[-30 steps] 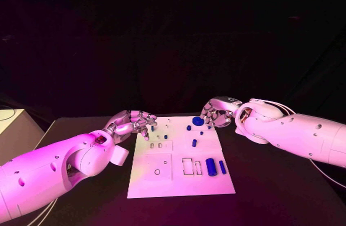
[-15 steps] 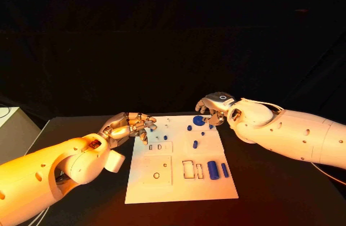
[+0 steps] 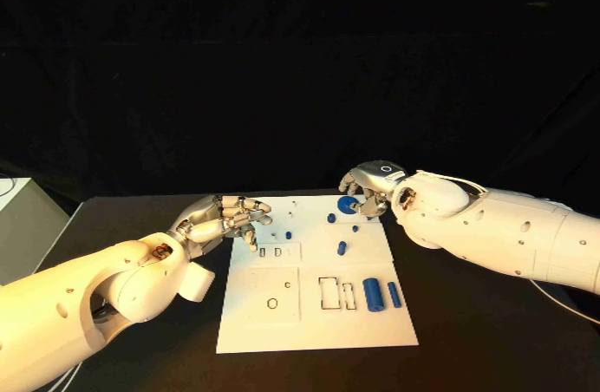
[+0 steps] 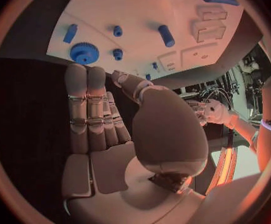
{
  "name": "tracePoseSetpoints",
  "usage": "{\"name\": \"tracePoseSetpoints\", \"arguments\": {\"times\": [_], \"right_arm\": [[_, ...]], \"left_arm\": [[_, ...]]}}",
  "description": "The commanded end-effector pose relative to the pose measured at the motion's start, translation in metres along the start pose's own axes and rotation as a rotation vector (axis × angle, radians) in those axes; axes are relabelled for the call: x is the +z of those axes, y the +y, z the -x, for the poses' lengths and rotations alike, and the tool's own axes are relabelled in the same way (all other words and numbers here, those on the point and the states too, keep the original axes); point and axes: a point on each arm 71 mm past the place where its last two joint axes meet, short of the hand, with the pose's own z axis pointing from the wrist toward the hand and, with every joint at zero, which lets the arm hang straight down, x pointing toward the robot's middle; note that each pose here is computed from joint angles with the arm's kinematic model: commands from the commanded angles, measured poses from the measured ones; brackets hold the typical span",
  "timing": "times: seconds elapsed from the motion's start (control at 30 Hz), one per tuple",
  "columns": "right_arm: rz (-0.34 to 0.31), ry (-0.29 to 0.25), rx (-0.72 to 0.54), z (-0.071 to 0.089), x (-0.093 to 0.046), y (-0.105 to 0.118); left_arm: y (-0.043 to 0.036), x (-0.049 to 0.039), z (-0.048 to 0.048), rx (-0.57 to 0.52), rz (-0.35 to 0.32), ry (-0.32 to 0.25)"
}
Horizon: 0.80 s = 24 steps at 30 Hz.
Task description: Assemble the parts on the task board
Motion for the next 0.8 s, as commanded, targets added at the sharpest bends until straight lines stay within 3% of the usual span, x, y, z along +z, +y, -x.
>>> {"name": "tracePoseSetpoints", "arguments": {"times": [0.03,0.33,0.8], "right_arm": [[-0.048,0.065,0.087,-0.0044,0.0,-0.0009],[-0.093,0.068,0.344,-0.0058,0.0005,-0.0067],[-0.086,0.053,0.386,-0.0048,0.0015,-0.0059]], "left_arm": [[-0.0027,0.0001,-0.0026,-0.008,-0.023,0.029],[-0.0017,-0.0004,0.0009,-0.015,-0.018,0.019],[0.0,-0.0003,0.0042,-0.018,-0.011,0.014]]}}
